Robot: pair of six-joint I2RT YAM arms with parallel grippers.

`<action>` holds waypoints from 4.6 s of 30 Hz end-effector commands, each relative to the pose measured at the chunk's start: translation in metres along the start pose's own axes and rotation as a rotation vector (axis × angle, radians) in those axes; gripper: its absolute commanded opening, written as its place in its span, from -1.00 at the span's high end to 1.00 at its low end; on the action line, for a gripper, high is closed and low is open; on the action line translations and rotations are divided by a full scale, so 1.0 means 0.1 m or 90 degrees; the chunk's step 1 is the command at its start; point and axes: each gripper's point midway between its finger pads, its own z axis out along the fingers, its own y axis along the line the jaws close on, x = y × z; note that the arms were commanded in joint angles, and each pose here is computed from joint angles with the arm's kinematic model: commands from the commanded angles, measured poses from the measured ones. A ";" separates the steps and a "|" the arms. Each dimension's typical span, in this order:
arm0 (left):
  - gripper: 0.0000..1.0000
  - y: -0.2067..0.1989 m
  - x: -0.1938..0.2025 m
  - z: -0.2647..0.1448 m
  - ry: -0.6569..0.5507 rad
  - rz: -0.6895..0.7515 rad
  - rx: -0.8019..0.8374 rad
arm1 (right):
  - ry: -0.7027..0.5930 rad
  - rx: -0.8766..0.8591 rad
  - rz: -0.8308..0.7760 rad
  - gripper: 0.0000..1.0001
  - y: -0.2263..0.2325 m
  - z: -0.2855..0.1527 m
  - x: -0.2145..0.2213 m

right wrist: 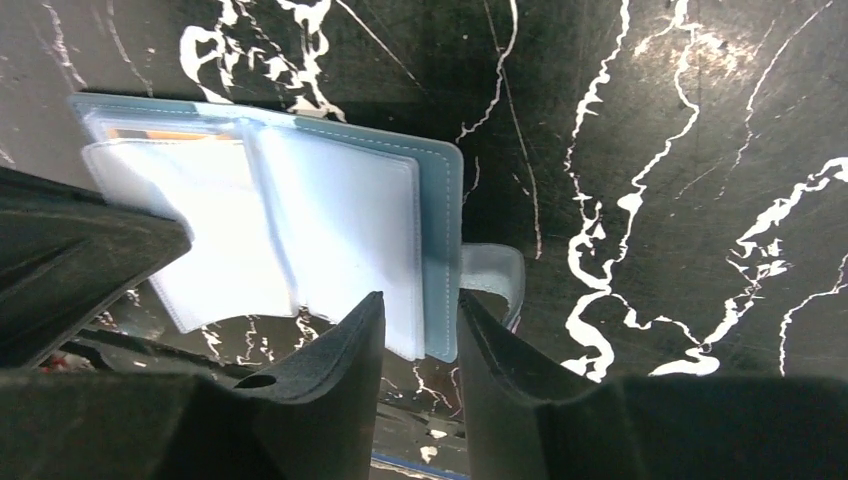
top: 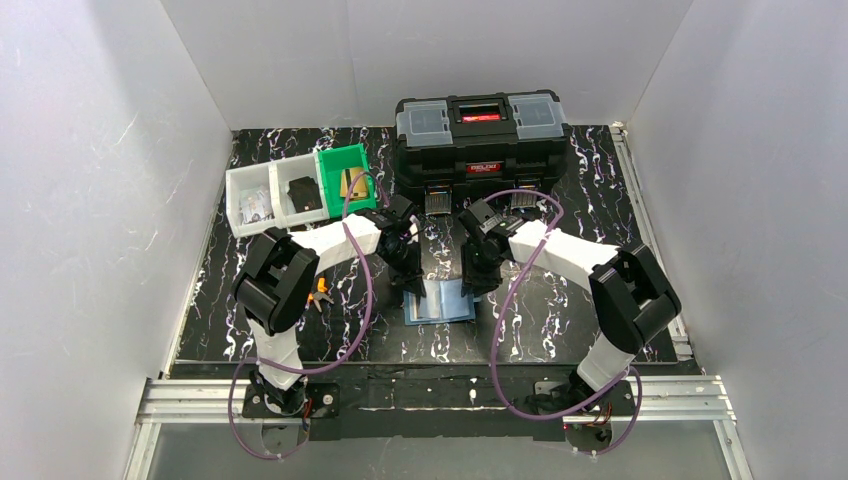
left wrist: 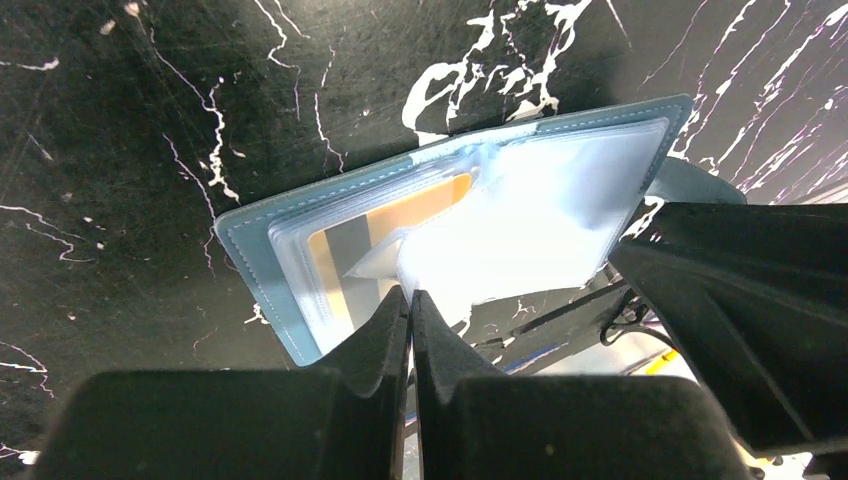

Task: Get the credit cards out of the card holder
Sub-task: Remove the credit card from the card holder.

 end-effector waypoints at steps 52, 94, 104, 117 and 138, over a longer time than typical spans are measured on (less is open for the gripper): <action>-0.37 -0.97 -0.14 -0.01 0.006 0.020 0.184 | -0.102 0.004 0.004 0.71 -0.10 -0.41 -0.09; 0.92 0.12 -0.35 -0.40 -0.061 0.010 -0.007 | 0.036 -0.266 0.058 0.35 0.87 0.03 -0.20; 1.00 0.24 -0.31 -0.16 -0.030 0.009 -0.026 | 0.055 -0.254 0.098 0.36 0.70 0.28 -0.21; 1.00 0.33 -0.10 0.13 0.000 0.006 -0.093 | 0.085 -0.245 0.109 0.35 0.61 0.54 -0.15; 1.00 0.51 0.01 0.27 0.007 -0.037 -0.160 | 0.090 -0.428 0.158 0.34 0.50 0.37 -0.08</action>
